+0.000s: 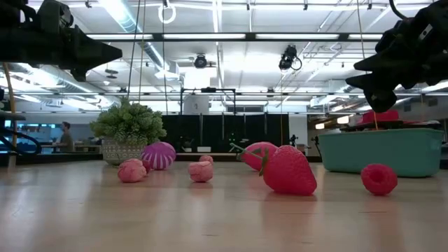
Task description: Pick and placing Produce into tupperware
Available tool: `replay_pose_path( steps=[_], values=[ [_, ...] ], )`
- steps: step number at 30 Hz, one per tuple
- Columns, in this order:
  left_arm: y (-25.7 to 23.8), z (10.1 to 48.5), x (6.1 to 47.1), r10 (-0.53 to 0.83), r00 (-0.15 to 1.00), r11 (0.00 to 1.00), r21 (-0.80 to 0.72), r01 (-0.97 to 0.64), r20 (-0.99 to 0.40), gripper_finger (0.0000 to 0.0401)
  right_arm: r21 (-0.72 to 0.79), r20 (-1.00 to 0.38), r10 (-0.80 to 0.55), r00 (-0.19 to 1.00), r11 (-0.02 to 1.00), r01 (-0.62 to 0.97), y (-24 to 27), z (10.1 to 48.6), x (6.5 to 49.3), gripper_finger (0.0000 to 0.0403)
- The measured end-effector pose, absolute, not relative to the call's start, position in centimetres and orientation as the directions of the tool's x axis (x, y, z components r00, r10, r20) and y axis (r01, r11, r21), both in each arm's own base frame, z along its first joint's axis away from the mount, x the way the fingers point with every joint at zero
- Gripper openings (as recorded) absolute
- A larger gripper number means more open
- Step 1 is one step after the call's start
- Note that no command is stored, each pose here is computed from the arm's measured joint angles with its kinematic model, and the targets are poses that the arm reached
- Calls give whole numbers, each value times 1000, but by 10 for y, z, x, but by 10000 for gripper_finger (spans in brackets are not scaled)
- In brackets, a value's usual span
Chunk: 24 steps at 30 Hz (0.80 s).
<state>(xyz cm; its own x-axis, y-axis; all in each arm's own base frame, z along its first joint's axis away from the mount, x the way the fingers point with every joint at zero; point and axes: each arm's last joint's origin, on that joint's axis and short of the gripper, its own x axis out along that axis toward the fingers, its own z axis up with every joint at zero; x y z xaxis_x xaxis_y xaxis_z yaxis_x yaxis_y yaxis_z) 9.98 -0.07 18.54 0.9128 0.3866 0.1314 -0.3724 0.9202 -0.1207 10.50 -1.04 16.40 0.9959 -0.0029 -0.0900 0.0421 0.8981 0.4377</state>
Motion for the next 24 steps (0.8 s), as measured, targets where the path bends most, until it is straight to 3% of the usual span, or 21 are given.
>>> replay_pose_path(
  steps=[24],
  values=[
    [-1, 185, 100, 387, 913, 920, -121, -372, 131, 23, 438, -90, -3, 996, 898, 42, -10, 164, 105, 172]
  ],
)
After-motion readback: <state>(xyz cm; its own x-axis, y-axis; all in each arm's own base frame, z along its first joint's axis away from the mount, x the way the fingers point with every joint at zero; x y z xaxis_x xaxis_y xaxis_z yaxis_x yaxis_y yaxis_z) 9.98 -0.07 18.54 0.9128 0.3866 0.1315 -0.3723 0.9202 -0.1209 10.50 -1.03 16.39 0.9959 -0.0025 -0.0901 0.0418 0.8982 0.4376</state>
